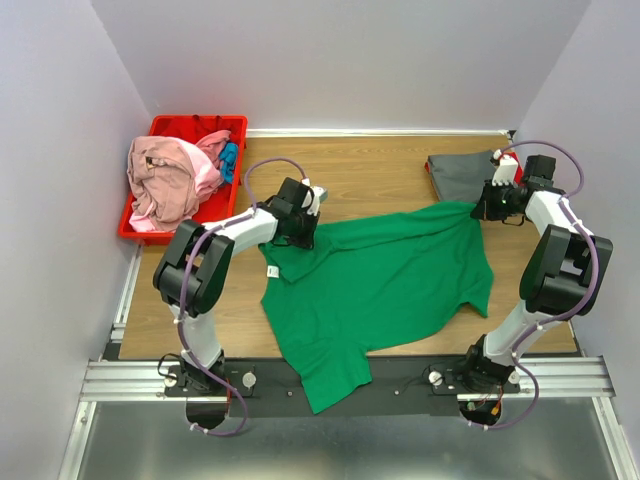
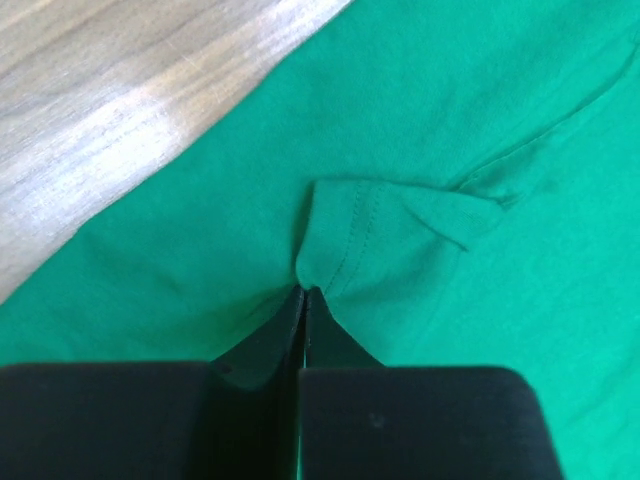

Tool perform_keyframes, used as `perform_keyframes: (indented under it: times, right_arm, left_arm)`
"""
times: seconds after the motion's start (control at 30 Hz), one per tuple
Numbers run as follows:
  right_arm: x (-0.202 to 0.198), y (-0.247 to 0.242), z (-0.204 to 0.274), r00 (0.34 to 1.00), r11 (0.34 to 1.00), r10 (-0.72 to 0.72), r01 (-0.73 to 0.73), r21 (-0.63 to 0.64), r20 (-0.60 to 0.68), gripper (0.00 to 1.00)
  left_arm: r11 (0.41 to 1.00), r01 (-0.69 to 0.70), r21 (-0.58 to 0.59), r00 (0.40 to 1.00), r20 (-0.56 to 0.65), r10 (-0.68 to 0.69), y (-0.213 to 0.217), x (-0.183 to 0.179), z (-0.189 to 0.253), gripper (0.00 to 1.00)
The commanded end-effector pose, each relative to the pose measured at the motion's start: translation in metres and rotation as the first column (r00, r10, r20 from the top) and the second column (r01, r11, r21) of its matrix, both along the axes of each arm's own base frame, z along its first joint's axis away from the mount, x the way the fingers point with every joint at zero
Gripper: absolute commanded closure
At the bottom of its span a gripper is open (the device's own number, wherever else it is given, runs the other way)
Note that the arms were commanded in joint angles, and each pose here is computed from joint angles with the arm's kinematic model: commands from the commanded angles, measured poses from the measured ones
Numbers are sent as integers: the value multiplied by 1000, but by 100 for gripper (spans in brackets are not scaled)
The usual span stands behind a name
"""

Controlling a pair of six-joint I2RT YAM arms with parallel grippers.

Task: Fold and stack the t-shirts
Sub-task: Fold the tshirt

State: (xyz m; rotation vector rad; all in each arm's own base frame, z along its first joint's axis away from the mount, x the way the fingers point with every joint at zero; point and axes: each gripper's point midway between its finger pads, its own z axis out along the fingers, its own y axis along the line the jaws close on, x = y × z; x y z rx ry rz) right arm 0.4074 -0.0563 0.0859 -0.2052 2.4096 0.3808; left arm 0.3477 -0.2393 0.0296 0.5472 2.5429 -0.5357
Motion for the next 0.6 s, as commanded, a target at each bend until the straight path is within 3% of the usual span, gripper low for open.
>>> perform_keyframes:
  times: [0.0,0.2,0.43,0.57]
  right_arm:
    - [-1,0,-5,1000,1000,9,-9,17,1,98]
    - [-1,0,-4,1000,1000,10,-10,16,4,98]
    - [0,0,-3,1000,1000,9,-9,12,7,98]
    - [0,0,-4,1000,1000,8,-8,17,5,98]
  left_arm:
    - [999,14,-37,999,35,-12,-7,0,31,100]
    - [988,86,-130,996,48,-80,-26,-22,58,100]
    - [966,165,-198,985,-10,-171,-52,-65,45,99]
    - [954,219,-206,971,-50,-234,-69,-94,33,86]
